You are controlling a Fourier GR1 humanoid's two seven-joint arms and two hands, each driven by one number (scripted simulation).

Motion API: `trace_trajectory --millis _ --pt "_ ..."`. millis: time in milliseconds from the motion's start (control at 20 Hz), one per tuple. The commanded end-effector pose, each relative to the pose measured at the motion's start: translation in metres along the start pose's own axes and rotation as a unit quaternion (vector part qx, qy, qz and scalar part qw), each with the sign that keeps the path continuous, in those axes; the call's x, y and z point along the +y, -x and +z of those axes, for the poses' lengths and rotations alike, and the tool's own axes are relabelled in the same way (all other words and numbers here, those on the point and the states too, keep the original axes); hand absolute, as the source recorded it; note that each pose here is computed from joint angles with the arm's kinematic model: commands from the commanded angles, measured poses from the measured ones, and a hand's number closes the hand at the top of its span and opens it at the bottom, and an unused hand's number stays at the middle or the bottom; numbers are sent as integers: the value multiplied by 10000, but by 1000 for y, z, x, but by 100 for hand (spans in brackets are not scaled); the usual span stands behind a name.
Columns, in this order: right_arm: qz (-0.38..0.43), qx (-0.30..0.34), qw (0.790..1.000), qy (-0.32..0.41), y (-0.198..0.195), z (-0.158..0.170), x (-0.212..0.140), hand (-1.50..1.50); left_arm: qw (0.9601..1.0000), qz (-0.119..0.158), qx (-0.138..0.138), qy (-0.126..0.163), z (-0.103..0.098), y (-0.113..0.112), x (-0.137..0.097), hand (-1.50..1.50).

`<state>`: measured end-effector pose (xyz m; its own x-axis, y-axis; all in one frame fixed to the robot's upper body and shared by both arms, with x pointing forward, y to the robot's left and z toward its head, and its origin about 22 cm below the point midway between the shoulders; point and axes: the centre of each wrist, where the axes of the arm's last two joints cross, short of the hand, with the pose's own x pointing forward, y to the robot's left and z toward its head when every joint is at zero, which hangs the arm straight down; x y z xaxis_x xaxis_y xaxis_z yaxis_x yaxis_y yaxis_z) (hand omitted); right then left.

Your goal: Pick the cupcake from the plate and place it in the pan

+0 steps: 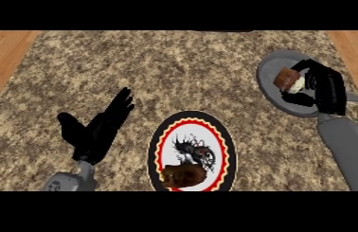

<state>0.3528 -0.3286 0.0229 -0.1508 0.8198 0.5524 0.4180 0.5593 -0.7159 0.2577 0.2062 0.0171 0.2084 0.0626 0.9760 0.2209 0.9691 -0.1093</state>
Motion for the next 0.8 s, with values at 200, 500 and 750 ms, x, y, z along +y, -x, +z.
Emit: trace_trajectory --millis 200,500,750 --pt "-131 131 9992 356 39 -32 -13 150 10000 -10 17 70 -8 -11 -1 0" --pt "559 1008 9933 -40 52 -43 -30 150 9995 -93 -110 288 -7 -4 -4 0" --pt "789 1111 9860 -963 56 -35 -21 -150 9994 -72 -146 310 -13 -9 2 0"
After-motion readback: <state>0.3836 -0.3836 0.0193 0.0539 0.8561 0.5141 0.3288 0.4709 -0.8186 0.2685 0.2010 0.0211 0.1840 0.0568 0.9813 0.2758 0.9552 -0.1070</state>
